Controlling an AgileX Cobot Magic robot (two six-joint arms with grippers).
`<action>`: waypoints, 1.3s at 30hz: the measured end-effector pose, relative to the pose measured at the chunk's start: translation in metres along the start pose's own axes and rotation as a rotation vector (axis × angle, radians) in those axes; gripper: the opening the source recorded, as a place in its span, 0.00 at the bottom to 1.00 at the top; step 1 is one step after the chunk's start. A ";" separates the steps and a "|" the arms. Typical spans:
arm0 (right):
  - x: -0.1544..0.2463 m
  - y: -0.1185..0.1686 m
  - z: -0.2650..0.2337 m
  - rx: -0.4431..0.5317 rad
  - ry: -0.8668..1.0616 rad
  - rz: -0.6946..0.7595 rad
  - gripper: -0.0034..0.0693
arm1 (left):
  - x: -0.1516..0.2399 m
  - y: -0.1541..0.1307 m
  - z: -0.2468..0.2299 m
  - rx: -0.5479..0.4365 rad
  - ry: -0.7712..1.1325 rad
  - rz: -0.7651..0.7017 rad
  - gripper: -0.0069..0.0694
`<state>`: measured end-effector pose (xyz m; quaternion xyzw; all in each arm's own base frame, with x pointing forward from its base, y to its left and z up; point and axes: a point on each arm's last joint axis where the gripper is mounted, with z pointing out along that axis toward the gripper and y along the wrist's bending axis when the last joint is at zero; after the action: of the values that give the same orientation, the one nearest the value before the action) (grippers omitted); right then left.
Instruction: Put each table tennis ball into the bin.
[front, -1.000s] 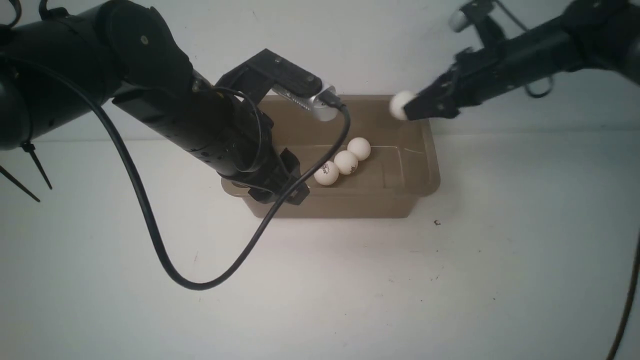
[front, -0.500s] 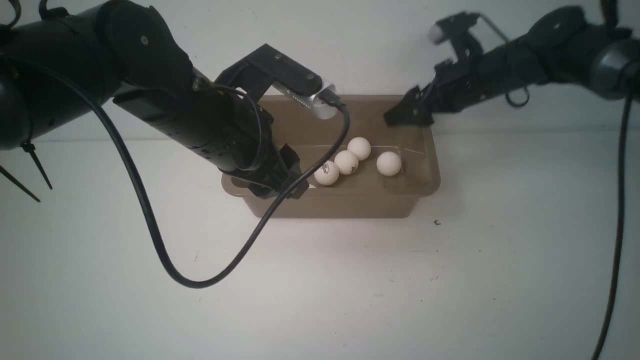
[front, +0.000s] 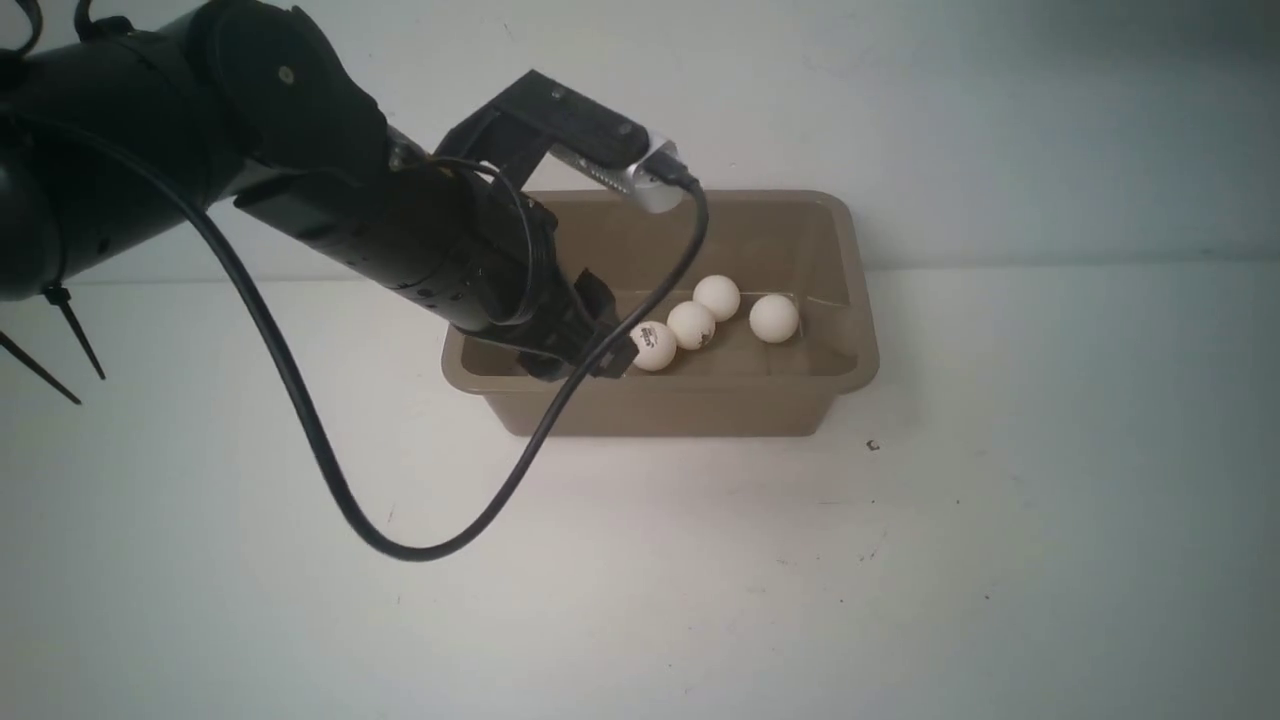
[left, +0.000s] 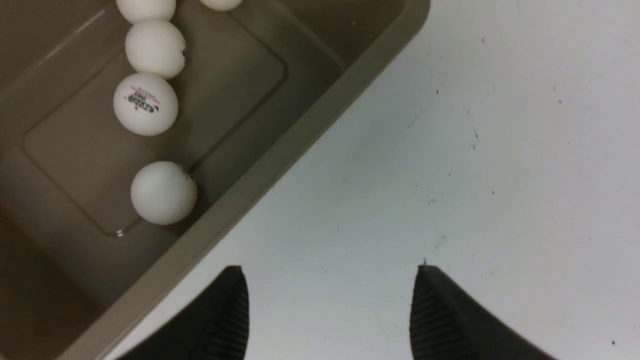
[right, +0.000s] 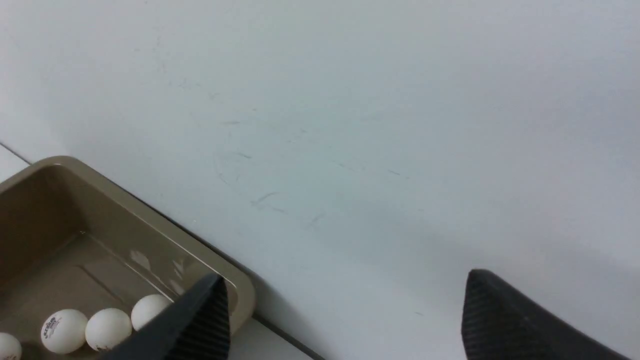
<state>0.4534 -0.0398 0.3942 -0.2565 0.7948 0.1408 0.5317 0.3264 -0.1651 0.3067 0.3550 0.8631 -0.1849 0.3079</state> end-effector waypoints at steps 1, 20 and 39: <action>0.001 -0.002 -0.004 -0.001 -0.003 0.003 0.82 | -0.001 0.000 0.000 -0.002 -0.007 -0.002 0.61; -0.114 0.084 -0.184 0.114 -0.446 -0.177 0.82 | -0.004 0.000 0.000 -0.006 -0.042 0.018 0.61; -0.119 0.178 -0.310 0.552 -0.309 -0.051 0.82 | -0.007 -0.003 0.000 0.031 -0.083 0.034 0.61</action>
<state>0.1500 -0.0157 0.6171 -0.0980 0.7060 -0.0566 0.6991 0.3283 -0.1706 0.3122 0.3664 0.8405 -0.2078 0.3407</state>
